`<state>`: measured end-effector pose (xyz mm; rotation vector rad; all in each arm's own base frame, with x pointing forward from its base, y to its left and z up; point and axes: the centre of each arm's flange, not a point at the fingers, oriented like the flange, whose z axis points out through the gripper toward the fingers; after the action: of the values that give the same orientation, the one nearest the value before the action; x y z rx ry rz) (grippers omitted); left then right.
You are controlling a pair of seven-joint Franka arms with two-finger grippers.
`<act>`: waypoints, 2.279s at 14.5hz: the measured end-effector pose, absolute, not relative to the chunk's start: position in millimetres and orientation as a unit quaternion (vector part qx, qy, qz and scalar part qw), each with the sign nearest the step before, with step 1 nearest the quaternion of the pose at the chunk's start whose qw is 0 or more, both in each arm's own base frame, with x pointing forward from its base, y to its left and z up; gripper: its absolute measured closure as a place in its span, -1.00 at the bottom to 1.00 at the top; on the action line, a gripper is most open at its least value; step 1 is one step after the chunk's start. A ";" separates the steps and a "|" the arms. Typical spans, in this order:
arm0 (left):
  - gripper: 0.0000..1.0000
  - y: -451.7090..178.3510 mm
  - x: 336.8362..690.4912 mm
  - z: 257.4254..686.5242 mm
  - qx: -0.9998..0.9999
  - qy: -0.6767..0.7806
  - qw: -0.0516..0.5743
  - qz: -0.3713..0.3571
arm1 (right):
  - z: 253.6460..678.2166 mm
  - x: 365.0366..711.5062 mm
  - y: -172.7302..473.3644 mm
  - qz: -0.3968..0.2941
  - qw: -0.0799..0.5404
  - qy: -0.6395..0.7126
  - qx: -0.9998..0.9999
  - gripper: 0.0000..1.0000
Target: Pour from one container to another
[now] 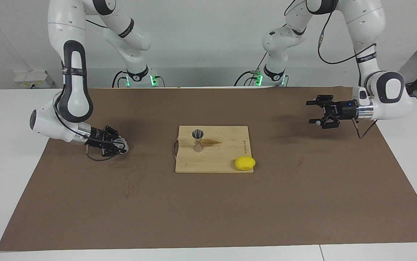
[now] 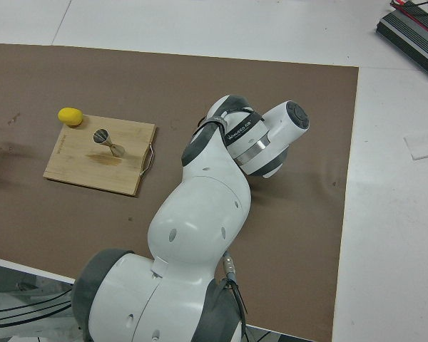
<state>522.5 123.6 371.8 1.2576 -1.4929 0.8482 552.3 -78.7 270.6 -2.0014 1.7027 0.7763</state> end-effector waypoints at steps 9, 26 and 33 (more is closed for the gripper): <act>-1.00 270.9 535.2 448.6 0.591 -0.663 0.379 0.260 | 351.1 566.8 29.7 0.250 0.173 0.646 -0.701 0.00; -1.00 44.7 475.9 738.3 0.730 -0.656 0.182 0.066 | 426.0 558.2 242.9 0.089 0.105 0.700 -0.701 0.00; -1.00 -87.9 447.5 760.1 0.780 -0.604 0.161 0.010 | 433.0 545.7 281.3 -0.009 0.070 0.661 -0.747 0.00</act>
<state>447.5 -87.9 760.1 2.2274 -1.7258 0.0294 545.7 281.3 433.0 -2.2490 1.9875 -0.0266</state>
